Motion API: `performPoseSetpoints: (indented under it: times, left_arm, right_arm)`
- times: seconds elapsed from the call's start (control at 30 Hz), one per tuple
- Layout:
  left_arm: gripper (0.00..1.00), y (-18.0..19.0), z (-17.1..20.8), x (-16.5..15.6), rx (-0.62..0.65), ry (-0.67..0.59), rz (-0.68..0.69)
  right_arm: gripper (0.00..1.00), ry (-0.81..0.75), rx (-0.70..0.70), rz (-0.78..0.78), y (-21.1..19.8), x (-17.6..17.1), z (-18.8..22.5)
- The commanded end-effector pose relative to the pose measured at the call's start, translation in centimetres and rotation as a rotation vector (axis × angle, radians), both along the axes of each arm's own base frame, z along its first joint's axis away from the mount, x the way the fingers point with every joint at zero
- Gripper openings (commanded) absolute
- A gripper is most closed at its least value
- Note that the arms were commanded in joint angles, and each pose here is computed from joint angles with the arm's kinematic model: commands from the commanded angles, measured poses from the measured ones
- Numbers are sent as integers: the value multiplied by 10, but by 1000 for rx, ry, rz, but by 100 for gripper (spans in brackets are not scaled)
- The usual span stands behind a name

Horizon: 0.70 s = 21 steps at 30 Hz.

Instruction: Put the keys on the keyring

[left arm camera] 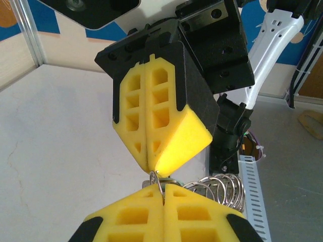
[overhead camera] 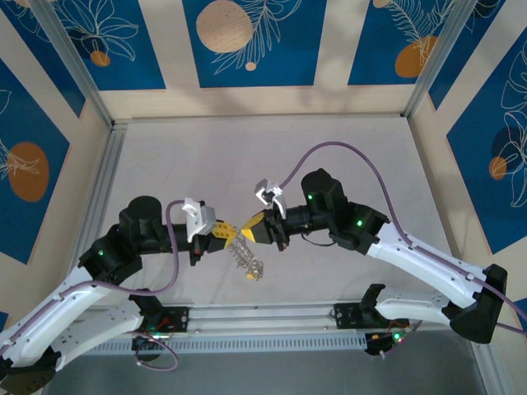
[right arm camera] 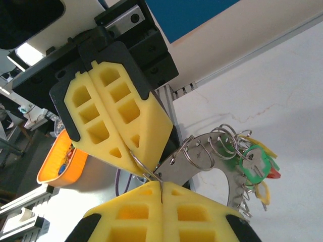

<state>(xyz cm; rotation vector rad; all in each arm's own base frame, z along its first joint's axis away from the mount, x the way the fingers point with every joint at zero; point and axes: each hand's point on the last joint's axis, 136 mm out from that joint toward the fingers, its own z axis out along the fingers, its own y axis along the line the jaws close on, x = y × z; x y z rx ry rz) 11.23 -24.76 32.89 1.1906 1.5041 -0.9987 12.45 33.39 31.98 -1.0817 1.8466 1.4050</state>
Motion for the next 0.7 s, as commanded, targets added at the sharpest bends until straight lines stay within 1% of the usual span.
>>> performPoseSetpoints:
  times: [0.0, 0.07, 0.13, 0.2, 0.3, 0.4, 0.5, 0.57, 0.67]
  left_arm:
    - [0, 0, 42, -13, -136, -106, -58]
    - [0, -1, 45, -13, -146, -113, -59]
    - [0, -1, 48, -13, -153, -118, -59]
    - [0, -1, 52, -14, -162, -125, -61]
    - [0, -3, 53, -16, -165, -118, -85]
    - [0, -7, 51, -21, -150, -93, -132]
    - [0, -10, 53, -26, -158, -73, -170]
    - [0, -11, 54, -29, -165, -61, -190]
    - [0, -11, 58, -33, -182, -48, -212]
  right_arm:
    - [6, 63, -46, -40, -5, 9, -15]
    - [15, 73, -54, -47, -8, 10, -16]
    - [22, 58, -68, -79, -13, 13, -17]
    - [27, -4, -70, -107, -21, 11, -13]
    - [37, -152, -36, -136, -33, 1, 4]
    - [40, -286, 29, -129, -43, -13, 25]
    - [42, -384, 104, -88, -46, -28, 43]
    - [43, -419, 121, -55, -42, -35, 47]
    - [41, -433, 125, -10, -31, -38, 46]
